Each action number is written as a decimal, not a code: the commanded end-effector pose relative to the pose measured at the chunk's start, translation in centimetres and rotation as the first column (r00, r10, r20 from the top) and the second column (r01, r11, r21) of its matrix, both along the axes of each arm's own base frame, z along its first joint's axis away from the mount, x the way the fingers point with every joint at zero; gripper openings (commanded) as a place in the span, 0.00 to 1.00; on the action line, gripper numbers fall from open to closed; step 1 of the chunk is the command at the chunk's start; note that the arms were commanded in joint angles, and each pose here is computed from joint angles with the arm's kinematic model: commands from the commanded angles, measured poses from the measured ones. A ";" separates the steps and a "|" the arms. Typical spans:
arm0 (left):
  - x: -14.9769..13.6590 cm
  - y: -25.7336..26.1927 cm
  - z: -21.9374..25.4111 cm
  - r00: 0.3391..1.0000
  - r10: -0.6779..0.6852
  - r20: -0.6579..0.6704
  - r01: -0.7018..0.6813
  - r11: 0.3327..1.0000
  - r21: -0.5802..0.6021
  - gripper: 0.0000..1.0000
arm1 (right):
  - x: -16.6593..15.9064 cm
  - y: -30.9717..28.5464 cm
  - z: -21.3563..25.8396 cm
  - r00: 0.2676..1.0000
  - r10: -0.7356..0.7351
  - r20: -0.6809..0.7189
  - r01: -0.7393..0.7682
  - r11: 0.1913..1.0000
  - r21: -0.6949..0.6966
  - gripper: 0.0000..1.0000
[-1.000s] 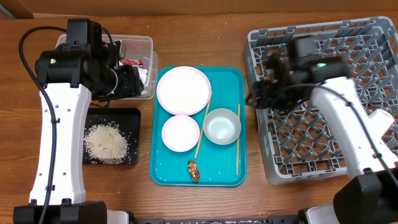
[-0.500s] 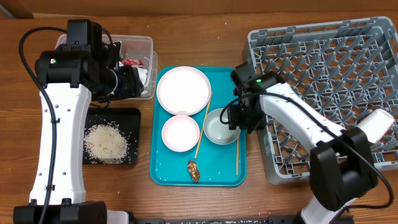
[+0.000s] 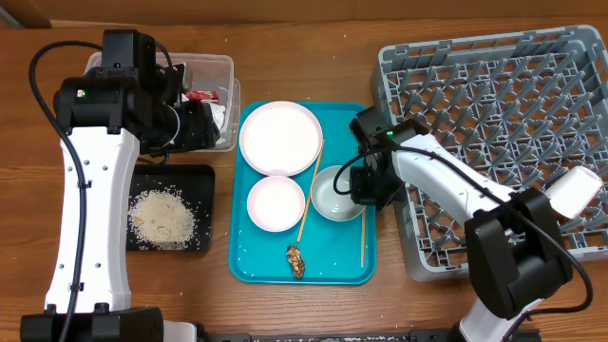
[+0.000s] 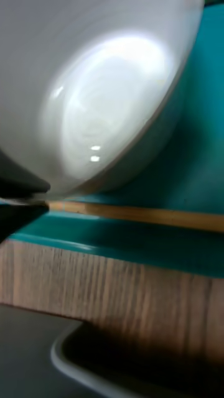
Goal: Sort waste into correct bins and load items into the dishwasher
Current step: 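Carry the white bowl with the right gripper into the dish rack, release, then reach the left gripper to the brown food scrap and grasp it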
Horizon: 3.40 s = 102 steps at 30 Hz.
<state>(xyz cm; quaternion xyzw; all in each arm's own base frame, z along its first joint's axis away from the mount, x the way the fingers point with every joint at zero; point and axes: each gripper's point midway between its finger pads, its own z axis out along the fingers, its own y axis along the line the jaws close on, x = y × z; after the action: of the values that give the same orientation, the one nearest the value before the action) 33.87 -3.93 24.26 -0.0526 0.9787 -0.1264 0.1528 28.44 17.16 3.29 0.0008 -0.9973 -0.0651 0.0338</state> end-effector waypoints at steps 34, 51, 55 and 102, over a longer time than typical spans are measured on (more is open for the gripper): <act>0.1 0.3 -0.1 1.000 0.011 0.004 -0.011 1.000 0.021 0.67 | 13.9 -34.9 25.5 0.452 -0.157 0.878 0.856 0.352 -0.378 0.04; 0.2 0.3 0.0 1.000 0.018 0.005 -0.019 1.000 0.018 0.69 | 13.5 -43.6 16.3 0.601 -0.172 0.780 0.794 0.024 -0.607 0.04; 0.2 0.3 0.0 1.000 0.025 0.004 -0.025 1.000 0.016 0.69 | 15.5 -40.4 13.4 0.630 -0.204 0.749 0.776 0.198 -0.598 0.04; -9.6 -9.6 -9.0 0.903 -0.244 -0.353 0.270 0.962 0.025 0.71 | 3.7 -24.2 19.4 0.736 -0.534 0.416 0.637 0.753 -0.162 1.00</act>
<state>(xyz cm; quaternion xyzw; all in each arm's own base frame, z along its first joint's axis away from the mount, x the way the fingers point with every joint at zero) 26.81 -12.39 17.44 0.0589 0.9921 -0.1104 0.0059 31.96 -7.20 22.11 -0.3080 -0.9348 0.0887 -0.1529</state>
